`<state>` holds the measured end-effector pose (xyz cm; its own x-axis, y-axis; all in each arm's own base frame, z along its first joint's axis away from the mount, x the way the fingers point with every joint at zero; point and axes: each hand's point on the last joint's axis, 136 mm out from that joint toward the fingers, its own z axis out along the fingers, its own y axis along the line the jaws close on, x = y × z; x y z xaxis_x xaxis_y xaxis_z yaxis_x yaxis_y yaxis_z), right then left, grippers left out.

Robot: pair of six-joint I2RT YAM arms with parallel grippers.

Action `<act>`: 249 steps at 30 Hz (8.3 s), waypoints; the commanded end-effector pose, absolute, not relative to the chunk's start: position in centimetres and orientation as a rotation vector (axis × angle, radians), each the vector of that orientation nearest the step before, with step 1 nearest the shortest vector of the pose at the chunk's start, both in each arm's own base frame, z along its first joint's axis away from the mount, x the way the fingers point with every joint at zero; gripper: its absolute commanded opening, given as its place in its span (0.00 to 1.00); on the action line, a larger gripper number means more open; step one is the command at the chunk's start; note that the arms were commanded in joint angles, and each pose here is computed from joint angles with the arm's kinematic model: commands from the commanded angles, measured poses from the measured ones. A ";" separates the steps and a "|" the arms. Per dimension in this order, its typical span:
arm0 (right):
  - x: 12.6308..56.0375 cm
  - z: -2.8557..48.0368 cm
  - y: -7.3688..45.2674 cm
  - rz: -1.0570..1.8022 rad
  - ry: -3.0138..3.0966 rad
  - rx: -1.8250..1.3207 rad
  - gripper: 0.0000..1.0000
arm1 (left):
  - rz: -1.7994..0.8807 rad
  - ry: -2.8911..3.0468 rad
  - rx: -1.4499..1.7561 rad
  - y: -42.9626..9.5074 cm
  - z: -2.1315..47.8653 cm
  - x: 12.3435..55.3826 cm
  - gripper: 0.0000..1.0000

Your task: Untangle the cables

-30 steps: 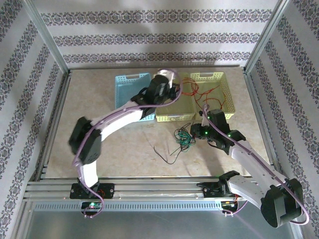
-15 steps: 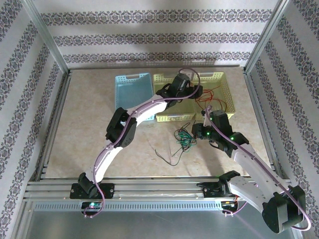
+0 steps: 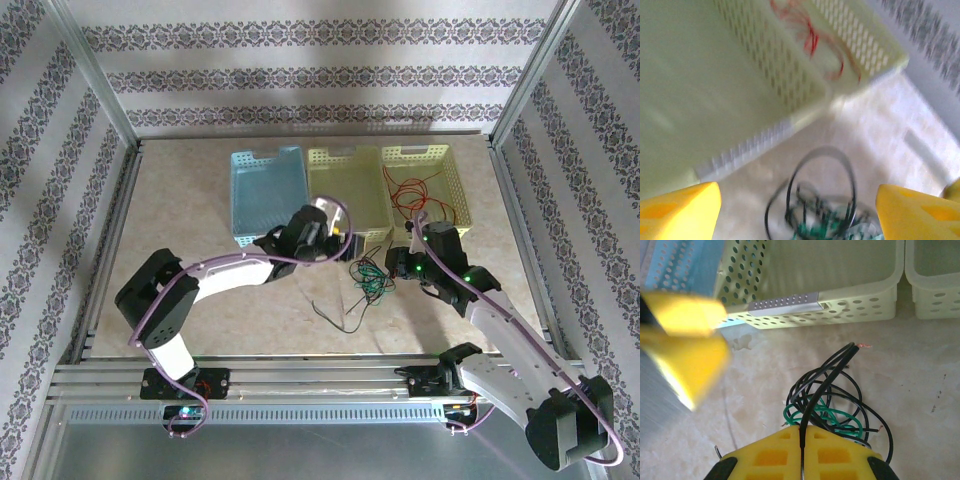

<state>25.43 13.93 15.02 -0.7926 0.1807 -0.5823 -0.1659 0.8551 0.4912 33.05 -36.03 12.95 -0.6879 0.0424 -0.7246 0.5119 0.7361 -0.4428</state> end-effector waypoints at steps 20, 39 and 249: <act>25.1 14.6 12.1 0.687 2.401 0.125 0.37 | -0.992 2.216 0.454 -42.4 7.6 33.0 0.00; 26.1 9.3 13.5 0.705 2.675 0.125 0.45 | -0.635 2.272 0.379 -33.6 7.1 31.2 0.00; 29.2 15.6 23.6 0.752 2.424 -0.381 0.47 | -0.612 2.185 0.353 -29.6 8.4 28.4 0.00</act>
<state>33.92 22.56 19.68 -0.7368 0.0854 -0.6707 -0.3319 0.8186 0.4687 28.05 -28.35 5.89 -0.6774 0.0822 -0.7310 0.4007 0.8746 -0.2730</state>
